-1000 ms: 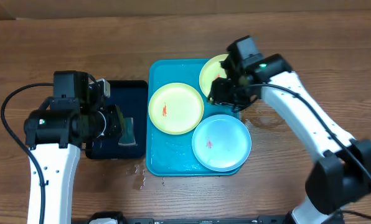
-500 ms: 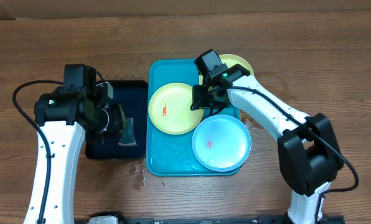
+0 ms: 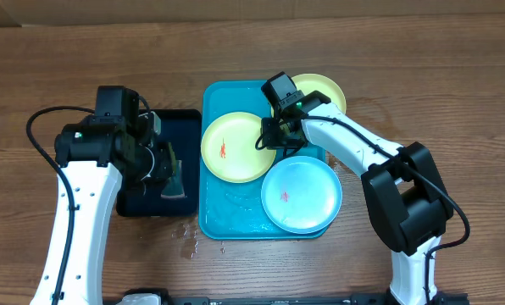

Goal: Clean dirty plates on tray and stack at the side
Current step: 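Reach the right gripper to the upper yellow plate's rim and grip it, then lower the left gripper and grasp the green-and-pink sponge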

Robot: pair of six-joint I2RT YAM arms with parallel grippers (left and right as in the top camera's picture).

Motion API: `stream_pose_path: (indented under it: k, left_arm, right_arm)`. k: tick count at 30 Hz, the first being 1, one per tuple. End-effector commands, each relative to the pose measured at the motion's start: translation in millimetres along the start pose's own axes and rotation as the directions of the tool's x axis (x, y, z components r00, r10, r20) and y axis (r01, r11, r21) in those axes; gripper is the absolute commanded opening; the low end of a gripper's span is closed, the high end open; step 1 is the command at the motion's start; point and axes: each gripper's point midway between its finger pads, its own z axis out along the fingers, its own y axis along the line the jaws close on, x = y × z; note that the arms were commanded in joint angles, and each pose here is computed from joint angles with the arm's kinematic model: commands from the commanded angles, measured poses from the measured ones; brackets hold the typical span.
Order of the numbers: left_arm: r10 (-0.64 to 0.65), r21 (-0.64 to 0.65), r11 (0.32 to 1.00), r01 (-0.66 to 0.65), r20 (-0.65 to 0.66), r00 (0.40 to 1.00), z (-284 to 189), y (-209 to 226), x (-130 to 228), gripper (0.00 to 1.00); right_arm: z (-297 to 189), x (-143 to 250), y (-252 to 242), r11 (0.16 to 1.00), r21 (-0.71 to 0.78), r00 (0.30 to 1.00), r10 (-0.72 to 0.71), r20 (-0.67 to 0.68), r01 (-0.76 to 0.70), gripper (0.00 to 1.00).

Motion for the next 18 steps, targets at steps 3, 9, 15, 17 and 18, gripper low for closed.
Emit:
stream_pose_path:
  k: [3, 9, 15, 17, 18]
  left_arm:
    - [0.018, -0.034, 0.999, -0.018, -0.002, 1.000, 2.8, 4.4, -0.1, 0.10]
    - [0.009, -0.062, 0.998, -0.009, 0.007, 1.000, 4.2, 9.4, -2.2, 0.11]
    - [-0.053, -0.135, 0.989, 0.058, 0.038, 0.998, 17.3, 25.0, -6.1, 0.24]
    - [-0.054, -0.137, 0.989, 0.058, 0.033, 0.998, 24.6, 26.9, -4.1, 0.34]
    - [-0.054, -0.137, 0.989, 0.058, 0.033, 0.998, 27.7, 27.5, -3.8, 0.39]
  right_arm:
    - [4.1, 2.0, -4.0, 1.000, 0.014, 1.000, 0.002, 0.002, -0.002, 0.24]
    - [10.4, 5.6, -13.4, 0.999, 0.048, 1.000, 0.003, 0.008, -0.003, 0.08]
    - [7.0, -1.0, -10.6, 0.999, 0.039, 0.999, 0.022, 0.026, -0.023, 0.04]
    - [6.0, -1.7, -10.0, 0.997, 0.037, 0.997, 0.065, 0.028, -0.066, 0.04]
    - [6.0, -1.7, -10.0, 0.996, 0.036, 0.996, 0.086, 0.029, -0.087, 0.04]
